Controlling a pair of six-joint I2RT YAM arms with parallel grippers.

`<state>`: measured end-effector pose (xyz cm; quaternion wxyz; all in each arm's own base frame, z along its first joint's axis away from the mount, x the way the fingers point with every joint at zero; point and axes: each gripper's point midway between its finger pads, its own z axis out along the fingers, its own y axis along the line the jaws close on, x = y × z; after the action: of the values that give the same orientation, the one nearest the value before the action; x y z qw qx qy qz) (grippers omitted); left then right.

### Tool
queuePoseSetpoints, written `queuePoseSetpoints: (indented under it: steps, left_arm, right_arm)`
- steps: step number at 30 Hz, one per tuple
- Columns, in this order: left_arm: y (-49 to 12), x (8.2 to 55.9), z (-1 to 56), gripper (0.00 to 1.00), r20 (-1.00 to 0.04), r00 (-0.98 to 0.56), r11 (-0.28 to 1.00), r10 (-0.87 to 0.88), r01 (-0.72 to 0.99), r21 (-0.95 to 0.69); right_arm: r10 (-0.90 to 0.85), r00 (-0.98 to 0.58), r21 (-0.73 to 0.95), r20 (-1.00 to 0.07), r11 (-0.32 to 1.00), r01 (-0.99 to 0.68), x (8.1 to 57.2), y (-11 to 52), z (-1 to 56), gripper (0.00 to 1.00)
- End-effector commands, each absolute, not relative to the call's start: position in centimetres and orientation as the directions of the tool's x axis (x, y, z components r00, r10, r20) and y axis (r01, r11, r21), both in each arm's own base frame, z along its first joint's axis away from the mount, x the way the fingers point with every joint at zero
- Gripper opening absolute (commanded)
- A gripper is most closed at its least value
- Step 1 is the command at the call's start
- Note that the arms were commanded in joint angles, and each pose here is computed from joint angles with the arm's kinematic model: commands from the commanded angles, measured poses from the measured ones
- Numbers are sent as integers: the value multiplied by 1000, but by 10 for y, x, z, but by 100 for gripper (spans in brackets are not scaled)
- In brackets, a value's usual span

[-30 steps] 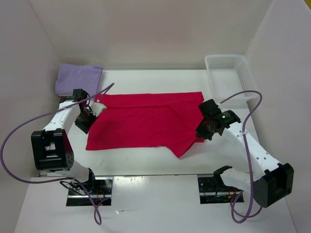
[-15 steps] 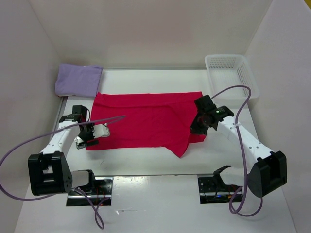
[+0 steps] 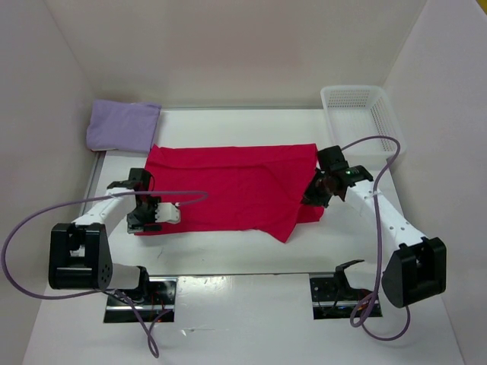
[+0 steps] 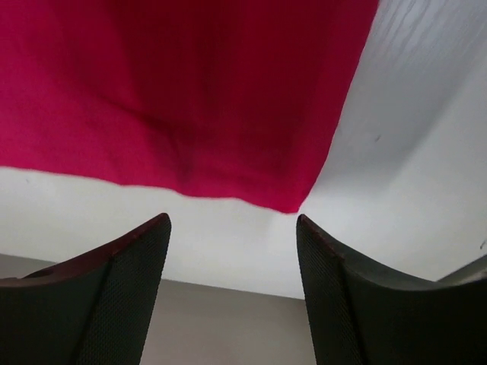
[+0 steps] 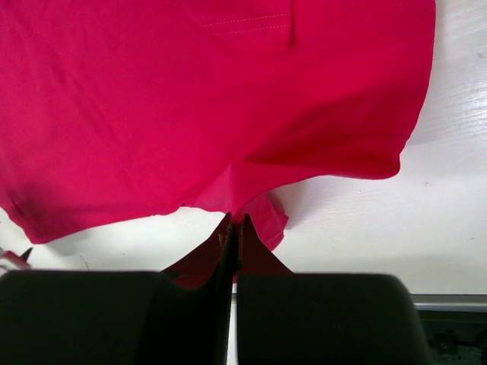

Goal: Fold and stack the t-shirts
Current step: Grap the side of the flattened tshirt closest away from the robot with both arms

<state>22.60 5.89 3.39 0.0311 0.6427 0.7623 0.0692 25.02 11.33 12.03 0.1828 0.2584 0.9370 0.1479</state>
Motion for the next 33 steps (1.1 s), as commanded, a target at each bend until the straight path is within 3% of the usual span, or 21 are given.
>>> queuePoseSetpoints:
  steps: [1,7,10,15,17,22,29,33]
  left_arm:
    - [39,216,20,73,9,-106,105,994,989,102]
    - [40,209,-1,65,54,-95,90,994,992,86]
    - [44,209,-4,52,75,-127,120,989,989,84]
    - [49,212,-7,40,107,-157,149,982,985,86]
    - [49,212,-8,24,105,-179,169,978,981,89]
    - [41,217,-12,0,65,-264,260,962,963,67]
    - [11,278,29,0,-150,-484,499,862,862,89]
    - [17,291,43,0,-173,-543,564,822,819,108]
  right_arm:
    - [532,-799,413,-279,818,400,260,114,124,0]
    - [530,-804,403,-269,820,406,259,109,121,0]
    - [548,-790,408,-275,811,420,261,104,125,0]
    - [556,-780,418,-287,805,420,264,102,131,0]
    - [563,-775,418,-287,801,428,265,99,131,0]
    - [563,-772,424,-296,801,422,266,95,133,0]
    - [582,-725,420,-367,800,429,297,66,154,0]
    - [571,-697,437,-433,810,392,337,57,182,0]
